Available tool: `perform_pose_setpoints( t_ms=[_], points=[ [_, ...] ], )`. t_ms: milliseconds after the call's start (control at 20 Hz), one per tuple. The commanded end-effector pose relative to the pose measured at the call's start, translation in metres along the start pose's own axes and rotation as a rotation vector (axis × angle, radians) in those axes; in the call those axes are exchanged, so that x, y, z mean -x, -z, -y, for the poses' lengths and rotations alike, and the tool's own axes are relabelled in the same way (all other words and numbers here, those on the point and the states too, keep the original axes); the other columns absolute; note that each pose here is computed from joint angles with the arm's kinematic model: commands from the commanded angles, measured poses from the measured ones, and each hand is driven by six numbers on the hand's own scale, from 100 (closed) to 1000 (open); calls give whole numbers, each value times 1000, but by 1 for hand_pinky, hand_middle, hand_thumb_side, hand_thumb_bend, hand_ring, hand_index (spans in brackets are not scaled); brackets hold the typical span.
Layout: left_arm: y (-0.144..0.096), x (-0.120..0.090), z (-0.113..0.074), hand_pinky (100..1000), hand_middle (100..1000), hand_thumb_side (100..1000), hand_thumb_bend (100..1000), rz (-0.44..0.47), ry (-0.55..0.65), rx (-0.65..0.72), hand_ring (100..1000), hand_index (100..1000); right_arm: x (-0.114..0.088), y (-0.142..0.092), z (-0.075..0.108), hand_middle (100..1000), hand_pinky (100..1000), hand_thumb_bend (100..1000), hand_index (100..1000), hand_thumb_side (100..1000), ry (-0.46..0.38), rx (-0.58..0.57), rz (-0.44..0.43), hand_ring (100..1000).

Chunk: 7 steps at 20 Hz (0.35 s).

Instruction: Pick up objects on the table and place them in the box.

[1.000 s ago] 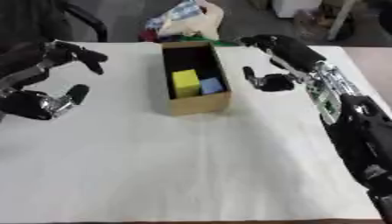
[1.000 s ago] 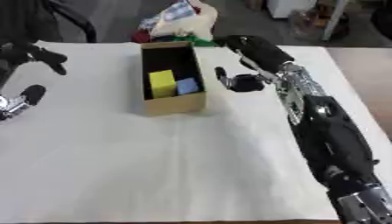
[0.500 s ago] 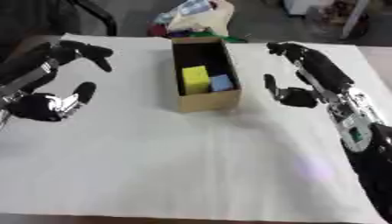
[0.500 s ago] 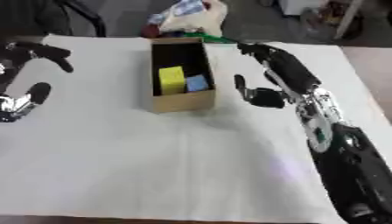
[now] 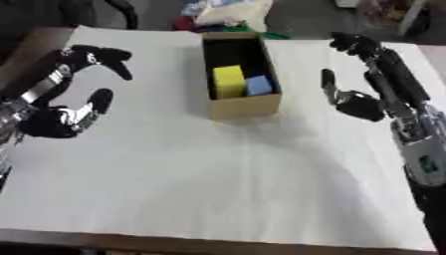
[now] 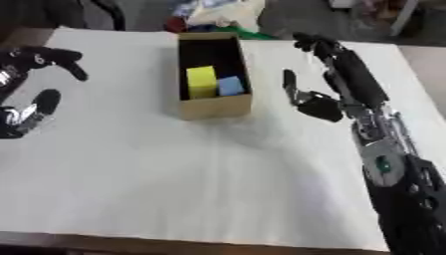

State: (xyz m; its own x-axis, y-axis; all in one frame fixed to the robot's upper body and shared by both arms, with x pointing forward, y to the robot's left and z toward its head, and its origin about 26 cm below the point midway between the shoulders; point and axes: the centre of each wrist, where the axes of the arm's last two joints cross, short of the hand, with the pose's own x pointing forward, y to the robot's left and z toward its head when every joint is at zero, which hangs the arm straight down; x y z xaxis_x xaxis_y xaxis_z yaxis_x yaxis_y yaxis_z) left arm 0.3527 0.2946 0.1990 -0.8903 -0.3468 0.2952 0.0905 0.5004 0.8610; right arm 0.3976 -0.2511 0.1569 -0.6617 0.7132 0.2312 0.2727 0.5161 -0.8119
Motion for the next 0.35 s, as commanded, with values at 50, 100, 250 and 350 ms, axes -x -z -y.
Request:
perform_pose_setpoints(
  t_ms=[50,100,250,350],
  points=[
    [1,-4,-9,725,614,737,100,13,3,-30,673,917,-4,3,14,750,733,100,942,631,5,43,6,771],
    [1,-4,-8,724,614,737,100,9,-4,-33,672,917,-4,3,15,750,733,100,942,632,8,43,4,771],
    [-1,-3,-6,722,612,736,100,0,-16,-36,670,918,-3,0,15,746,731,100,941,635,17,45,-6,769],
    [-1,-2,-6,721,612,734,100,-3,-21,-39,669,918,-3,-1,14,745,731,100,941,637,21,44,-10,769]
  ],
)
